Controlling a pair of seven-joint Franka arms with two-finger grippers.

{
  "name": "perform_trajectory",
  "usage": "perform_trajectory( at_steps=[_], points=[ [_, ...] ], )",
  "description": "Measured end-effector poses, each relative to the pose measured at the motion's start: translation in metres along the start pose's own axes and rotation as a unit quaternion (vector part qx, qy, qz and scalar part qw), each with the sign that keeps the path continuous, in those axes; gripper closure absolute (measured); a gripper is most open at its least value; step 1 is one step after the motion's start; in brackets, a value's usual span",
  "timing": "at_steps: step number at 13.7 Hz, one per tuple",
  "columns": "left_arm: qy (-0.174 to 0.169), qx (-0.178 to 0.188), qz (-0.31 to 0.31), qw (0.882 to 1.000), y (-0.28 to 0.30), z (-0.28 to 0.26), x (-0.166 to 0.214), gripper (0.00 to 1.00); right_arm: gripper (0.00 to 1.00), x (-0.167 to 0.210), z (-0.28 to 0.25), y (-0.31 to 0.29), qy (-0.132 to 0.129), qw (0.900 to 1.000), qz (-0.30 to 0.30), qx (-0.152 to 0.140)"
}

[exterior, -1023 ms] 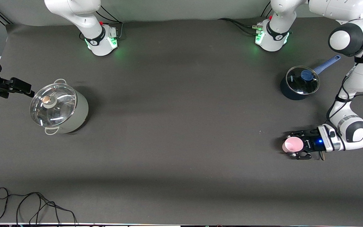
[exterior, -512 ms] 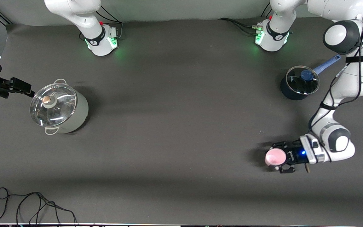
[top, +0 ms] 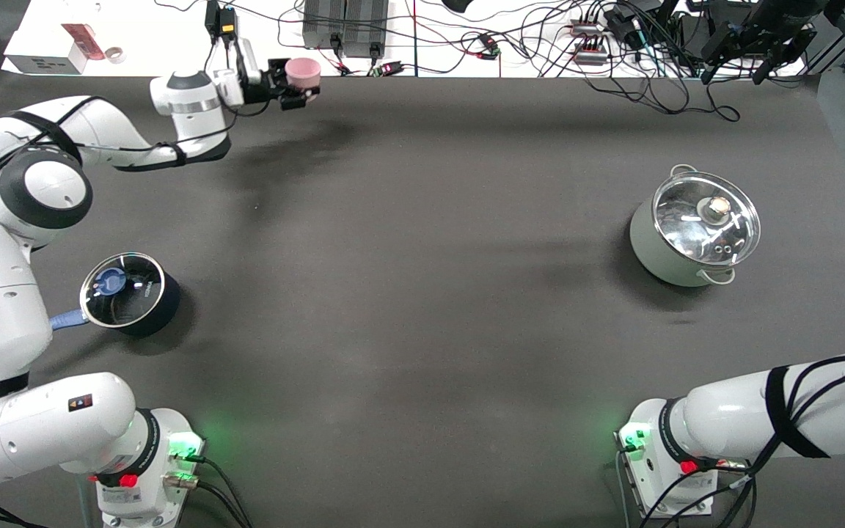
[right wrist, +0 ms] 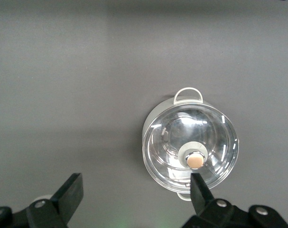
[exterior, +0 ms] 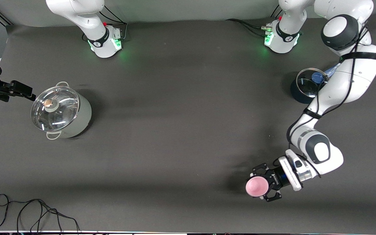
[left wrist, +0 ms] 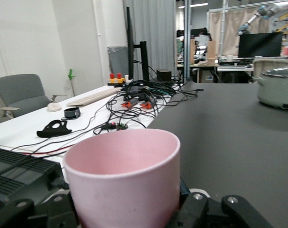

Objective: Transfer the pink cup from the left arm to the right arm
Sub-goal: 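Lift the pink cup with the left gripper toward the table middle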

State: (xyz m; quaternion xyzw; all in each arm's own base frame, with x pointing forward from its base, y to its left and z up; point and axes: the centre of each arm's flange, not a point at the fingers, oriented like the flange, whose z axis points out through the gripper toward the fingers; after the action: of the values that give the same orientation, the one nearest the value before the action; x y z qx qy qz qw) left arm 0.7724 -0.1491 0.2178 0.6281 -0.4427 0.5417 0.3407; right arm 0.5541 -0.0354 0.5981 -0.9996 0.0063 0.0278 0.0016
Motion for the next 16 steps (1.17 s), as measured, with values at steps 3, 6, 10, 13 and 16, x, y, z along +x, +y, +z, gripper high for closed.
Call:
perform_trajectory(
  at_steps=[3,6,10,13,16],
  points=[
    [0.000,0.043,-0.040,0.998,0.014,0.041,0.051,0.33,0.00,0.008,-0.005,-0.001,0.007,1.000,-0.001,-0.002],
    [-0.004,0.082,-0.069,0.994,0.050,0.084,0.102,0.33,0.00,0.011,-0.004,0.000,0.007,1.000,0.000,-0.002],
    [-0.020,0.118,-0.089,0.989,0.114,0.140,0.148,0.33,0.00,0.012,-0.004,0.000,0.007,1.000,0.000,-0.002],
    [-0.017,0.140,-0.105,0.984,0.169,0.179,0.191,0.33,0.00,0.013,-0.002,0.000,0.005,1.000,0.000,-0.002],
    [-0.020,0.155,-0.097,0.983,0.219,0.202,0.225,0.33,0.00,0.015,-0.010,-0.003,0.014,1.000,-0.002,-0.003]
  ],
)
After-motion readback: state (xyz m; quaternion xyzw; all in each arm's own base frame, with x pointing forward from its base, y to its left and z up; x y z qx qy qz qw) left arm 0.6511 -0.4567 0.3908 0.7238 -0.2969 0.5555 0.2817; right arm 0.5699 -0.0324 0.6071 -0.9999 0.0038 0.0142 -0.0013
